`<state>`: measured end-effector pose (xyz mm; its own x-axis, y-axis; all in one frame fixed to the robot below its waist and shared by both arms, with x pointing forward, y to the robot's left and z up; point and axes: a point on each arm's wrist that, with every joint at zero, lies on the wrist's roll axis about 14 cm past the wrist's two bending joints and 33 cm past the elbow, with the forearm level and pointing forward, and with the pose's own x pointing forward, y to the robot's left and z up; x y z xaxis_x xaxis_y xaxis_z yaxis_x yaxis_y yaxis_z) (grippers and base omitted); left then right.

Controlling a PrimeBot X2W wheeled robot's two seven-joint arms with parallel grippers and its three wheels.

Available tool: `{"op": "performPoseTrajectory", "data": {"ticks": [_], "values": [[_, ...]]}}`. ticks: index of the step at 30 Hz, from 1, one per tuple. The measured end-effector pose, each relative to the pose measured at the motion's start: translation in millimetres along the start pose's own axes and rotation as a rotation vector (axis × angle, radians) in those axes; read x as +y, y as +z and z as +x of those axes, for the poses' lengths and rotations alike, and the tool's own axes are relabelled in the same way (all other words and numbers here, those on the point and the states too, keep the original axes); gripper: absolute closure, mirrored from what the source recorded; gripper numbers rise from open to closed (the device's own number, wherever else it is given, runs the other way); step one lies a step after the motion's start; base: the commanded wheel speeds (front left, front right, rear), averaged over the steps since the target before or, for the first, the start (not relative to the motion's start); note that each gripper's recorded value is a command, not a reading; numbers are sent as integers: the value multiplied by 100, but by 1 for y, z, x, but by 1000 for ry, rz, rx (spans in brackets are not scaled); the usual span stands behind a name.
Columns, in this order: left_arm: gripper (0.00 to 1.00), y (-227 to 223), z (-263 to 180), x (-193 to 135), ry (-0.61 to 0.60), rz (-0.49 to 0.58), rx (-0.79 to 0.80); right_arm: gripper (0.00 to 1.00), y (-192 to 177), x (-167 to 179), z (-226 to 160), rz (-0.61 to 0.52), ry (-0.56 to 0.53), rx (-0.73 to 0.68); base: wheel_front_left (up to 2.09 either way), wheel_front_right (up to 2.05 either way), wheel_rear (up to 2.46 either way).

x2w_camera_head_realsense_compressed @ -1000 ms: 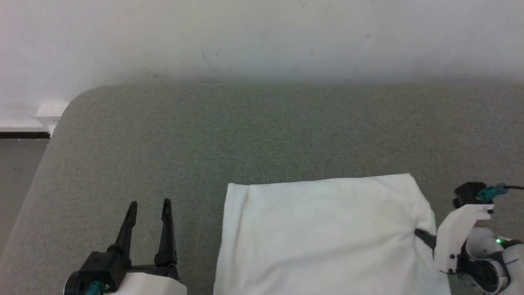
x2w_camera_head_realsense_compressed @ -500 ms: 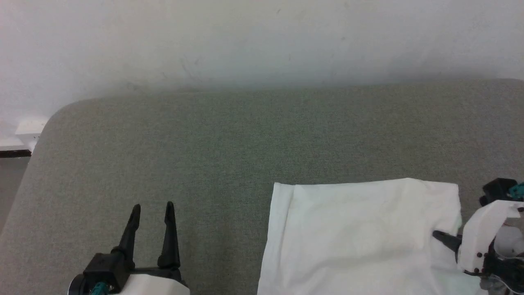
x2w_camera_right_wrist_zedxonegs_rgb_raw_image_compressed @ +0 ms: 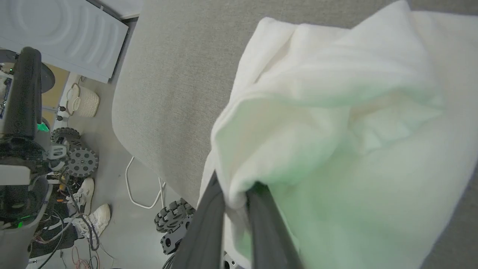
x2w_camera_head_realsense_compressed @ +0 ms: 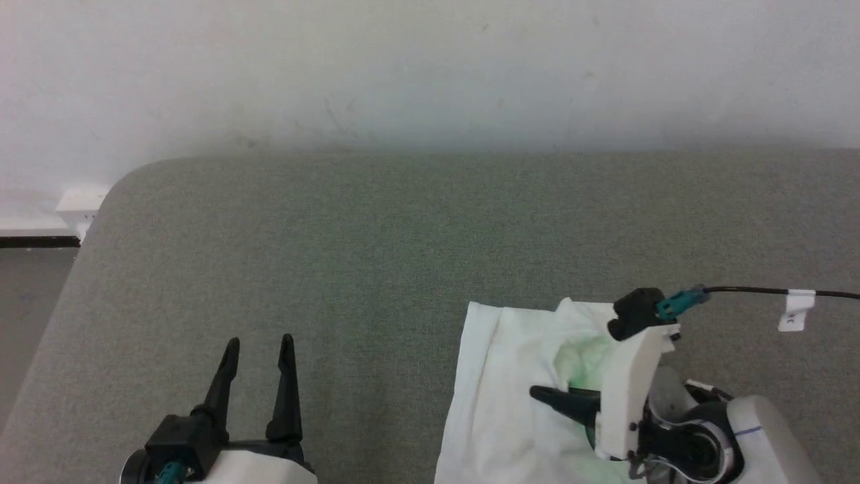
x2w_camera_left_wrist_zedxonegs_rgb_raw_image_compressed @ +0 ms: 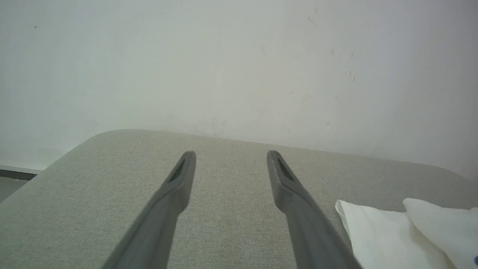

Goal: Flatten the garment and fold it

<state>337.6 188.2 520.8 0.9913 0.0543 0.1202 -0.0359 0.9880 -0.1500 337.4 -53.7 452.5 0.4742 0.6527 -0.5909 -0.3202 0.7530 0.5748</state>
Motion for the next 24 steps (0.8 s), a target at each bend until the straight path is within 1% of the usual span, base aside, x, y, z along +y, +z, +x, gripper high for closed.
{"op": "performPoseTrajectory", "data": {"ticks": [5,7,9,10,11,12,13,15,16,18,21,22,24], "values": [[0,0,-2,4,12,-1,1,100,4,24,26,4,65,-23,0,0,0],[0,1,-1,6,19,-1,-2,100,4,25,35,-10,59,-21,0,0,0],[0,0,-1,6,23,-3,0,100,7,22,42,-1,49,-43,0,0,0],[0,0,-1,7,26,-4,1,96,5,20,46,2,43,-41,0,0,0],[0,-2,-2,7,28,-4,5,67,2,18,50,-3,35,-30,0,0,0],[0,-3,-2,8,31,-4,10,9,-2,17,54,-14,26,-17,0,0,0],[0,-4,-2,9,33,-5,14,0,-6,17,57,-28,21,-8,0,0,0],[0,-6,-2,9,37,-5,18,0,-7,23,62,-54,30,-10,0,0,0],[0,-6,-2,9,37,-5,20,0,-6,25,64,-91,30,-11,0,0,0],[0,-7,-1,8,34,-6,23,0,-2,31,63,-225,20,-11,0,0,0],[0,-8,2,5,26,-8,25,0,7,37,58,-383,14,-29,0,0,0],[0,-9,3,3,17,-10,25,0,10,35,53,-478,-1,-34,0,0,0],[0,-9,4,0,9,-11,24,0,12,33,47,-554,-13,-44,0,0,0]]}}
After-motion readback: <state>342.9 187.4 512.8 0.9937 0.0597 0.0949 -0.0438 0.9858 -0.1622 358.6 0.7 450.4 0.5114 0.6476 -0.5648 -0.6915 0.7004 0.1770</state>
